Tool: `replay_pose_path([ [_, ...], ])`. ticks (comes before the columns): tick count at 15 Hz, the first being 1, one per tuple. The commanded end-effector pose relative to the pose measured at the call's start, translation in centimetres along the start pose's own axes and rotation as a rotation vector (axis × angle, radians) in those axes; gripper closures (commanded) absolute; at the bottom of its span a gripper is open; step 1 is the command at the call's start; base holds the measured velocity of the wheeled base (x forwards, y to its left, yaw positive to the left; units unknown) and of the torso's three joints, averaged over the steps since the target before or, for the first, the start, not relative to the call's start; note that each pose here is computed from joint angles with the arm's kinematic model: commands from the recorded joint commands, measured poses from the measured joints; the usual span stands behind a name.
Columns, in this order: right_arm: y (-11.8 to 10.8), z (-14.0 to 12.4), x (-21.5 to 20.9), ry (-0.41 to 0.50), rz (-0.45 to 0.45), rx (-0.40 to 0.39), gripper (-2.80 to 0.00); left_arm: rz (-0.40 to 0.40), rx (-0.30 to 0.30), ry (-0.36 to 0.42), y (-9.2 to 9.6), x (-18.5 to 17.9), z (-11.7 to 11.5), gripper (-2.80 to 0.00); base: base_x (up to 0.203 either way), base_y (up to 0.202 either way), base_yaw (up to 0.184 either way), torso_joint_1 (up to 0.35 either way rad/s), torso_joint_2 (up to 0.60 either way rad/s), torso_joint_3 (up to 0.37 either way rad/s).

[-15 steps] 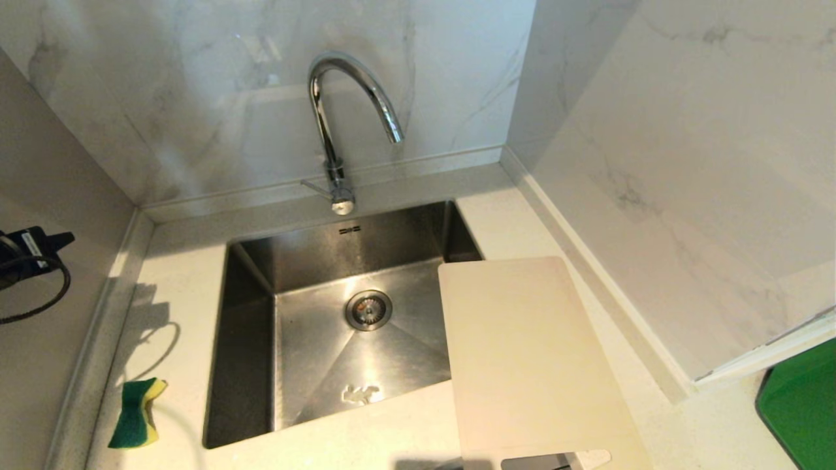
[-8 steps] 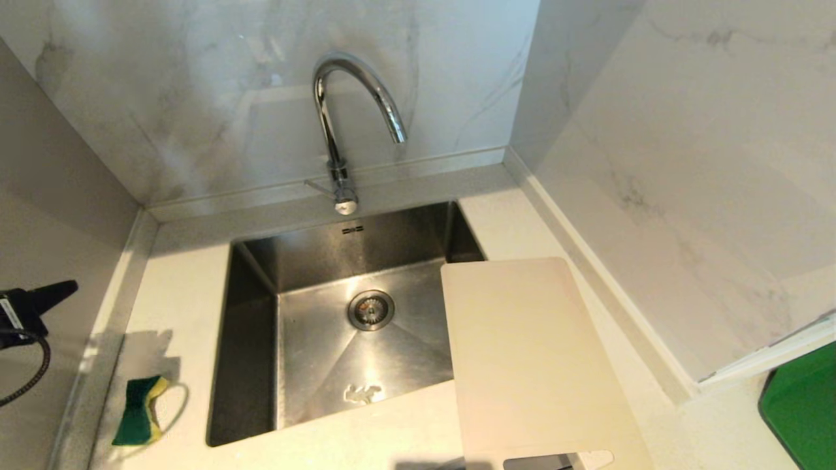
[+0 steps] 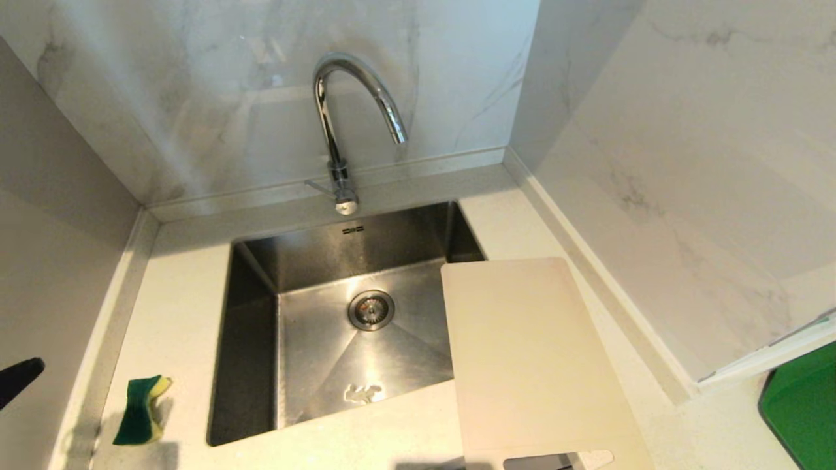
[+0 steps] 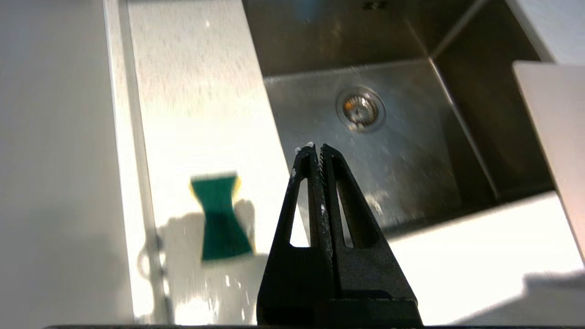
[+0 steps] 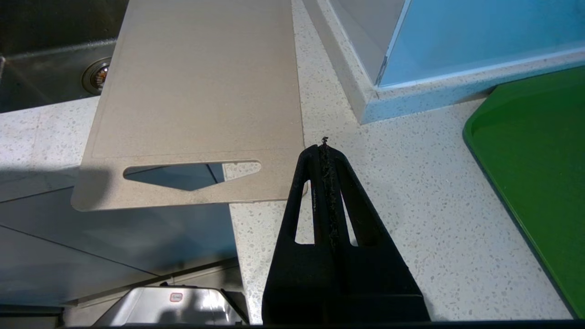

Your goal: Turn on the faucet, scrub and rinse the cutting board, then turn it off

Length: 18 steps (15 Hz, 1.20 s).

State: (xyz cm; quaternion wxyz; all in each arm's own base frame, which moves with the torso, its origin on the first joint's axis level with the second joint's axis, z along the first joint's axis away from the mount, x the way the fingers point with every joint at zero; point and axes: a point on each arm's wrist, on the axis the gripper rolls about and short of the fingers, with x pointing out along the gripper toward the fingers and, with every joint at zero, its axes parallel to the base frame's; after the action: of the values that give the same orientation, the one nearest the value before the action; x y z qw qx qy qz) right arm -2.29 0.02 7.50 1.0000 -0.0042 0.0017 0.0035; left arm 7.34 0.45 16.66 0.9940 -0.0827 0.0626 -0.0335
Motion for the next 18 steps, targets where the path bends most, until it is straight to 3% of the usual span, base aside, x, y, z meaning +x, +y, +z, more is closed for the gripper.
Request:
replay_pose_path([
  [1, 0.0, 0.0, 0.0, 0.001, 0.001, -0.001, 0.0, -0.03, 0.02, -0.104, -0.6, -4.5, -2.0, 0.0, 0.0, 0.0, 0.0, 0.0, 0.0, 0.0],
  [4, 0.0, 0.0, 0.0, 0.001, 0.001, -0.001, 0.0, -0.112, 0.023, -0.055, -0.7, -7.5, -5.7, 0.0, 0.0, 0.0, 0.0, 0.0, 0.0, 0.0],
  [6, 0.0, 0.0, 0.0, 0.001, 0.001, -0.001, 0.0, -0.13, 0.032, -0.065, -0.4, -8.7, -7.7, 0.0, 0.0, 0.0, 0.0, 0.0, 0.0, 0.0],
  [7, 0.0, 0.0, 0.0, 0.001, 0.001, -0.001, 0.0, -0.105, 0.041, -0.089, -0.2, -9.1, -8.7, 0.0, 0.0, 0.0, 0.0, 0.0, 0.0, 0.0],
  [9, 0.0, 0.0, 0.0, 0.001, 0.001, 0.0, 0.0, 0.036, 0.06, -0.135, 0.3, -8.9, -9.4, 0.0, 0.0, 0.0, 0.0, 0.0, 0.0, 0.0],
  [11, 0.0, 0.0, 0.0, 0.001, 0.001, 0.001, 0.0, 0.115, 0.169, -0.255, 0.5, -8.7, -8.9, 0.0, 0.0, 0.0, 0.0, 0.0, 0.0, 0.0],
  [12, 0.0, 0.0, 0.0, 0.001, 0.001, 0.001, 0.0, 0.163, 0.206, -0.255, 0.6, -8.7, -9.0, 0.0, 0.0, 0.0, 0.0, 0.0, 0.0, 0.0],
  [14, 0.0, 0.0, 0.0, 0.001, 0.001, 0.001, 0.0, 0.107, 0.215, -0.234, 0.5, -8.6, -9.2, 0.0, 0.0, 0.0, 0.0, 0.0, 0.0, 0.0],
  [15, 0.0, 0.0, 0.0, 0.001, 0.001, 0.002, 0.0, 0.081, 0.218, -0.184, 0.5, -8.5, -9.7, 0.0, 0.0, 0.0, 0.0, 0.0, 0.0, 0.0],
  [16, 0.0, 0.0, 0.0, 0.001, -0.001, 0.003, 0.0, 0.075, 0.217, -0.125, 0.6, -8.4, -10.3, 0.0, 0.0, 0.0, 0.0, 0.0, 0.0, 0.0],
  [18, 0.0, 0.0, 0.0, 0.001, -0.001, 0.004, 0.0, 0.067, 0.22, -0.107, 0.6, -8.4, -10.5, 0.0, 0.0, 0.0, 0.0, 0.0, 0.0, 0.0],
])
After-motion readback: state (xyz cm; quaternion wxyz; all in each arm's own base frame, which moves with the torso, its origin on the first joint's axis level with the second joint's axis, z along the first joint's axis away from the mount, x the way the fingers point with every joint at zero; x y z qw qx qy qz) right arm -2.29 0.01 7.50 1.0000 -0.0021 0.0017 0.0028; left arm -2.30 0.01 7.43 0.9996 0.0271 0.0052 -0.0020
